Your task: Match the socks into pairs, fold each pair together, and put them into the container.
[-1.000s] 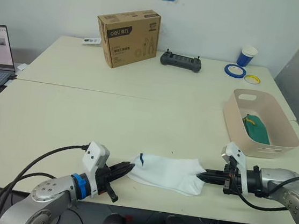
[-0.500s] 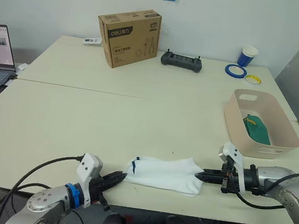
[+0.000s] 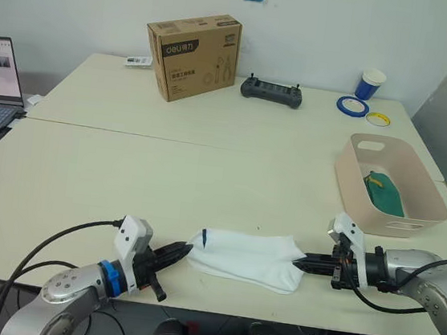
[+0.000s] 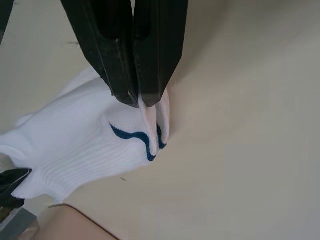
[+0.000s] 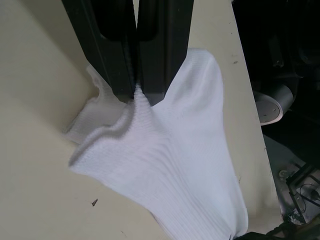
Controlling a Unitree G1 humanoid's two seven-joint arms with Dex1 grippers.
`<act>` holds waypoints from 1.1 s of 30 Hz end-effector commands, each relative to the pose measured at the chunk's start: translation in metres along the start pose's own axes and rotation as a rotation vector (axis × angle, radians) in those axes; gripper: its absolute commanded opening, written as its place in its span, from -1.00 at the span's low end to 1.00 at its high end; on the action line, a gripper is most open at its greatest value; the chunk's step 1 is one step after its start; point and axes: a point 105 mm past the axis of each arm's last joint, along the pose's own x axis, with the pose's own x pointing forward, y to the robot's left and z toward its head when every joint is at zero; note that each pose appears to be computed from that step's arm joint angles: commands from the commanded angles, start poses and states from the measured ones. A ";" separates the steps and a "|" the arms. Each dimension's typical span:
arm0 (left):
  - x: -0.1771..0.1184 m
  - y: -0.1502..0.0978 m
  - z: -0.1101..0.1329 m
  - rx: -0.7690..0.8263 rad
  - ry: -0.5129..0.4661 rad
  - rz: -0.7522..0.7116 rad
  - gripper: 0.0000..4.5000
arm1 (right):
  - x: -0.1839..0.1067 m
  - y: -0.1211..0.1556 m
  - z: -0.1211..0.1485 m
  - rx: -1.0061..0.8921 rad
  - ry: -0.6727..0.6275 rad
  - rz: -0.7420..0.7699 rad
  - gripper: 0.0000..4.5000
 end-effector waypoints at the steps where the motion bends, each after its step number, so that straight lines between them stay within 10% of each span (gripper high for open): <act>1: 0.007 -0.008 0.015 0.034 -0.017 -0.015 -1.00 | -0.003 0.003 0.007 -0.030 -0.022 0.002 -1.00; 33: 0.004 -0.008 0.012 0.047 0.100 0.041 -1.00 | 0.009 0.008 -0.008 -0.017 -0.006 0.012 -1.00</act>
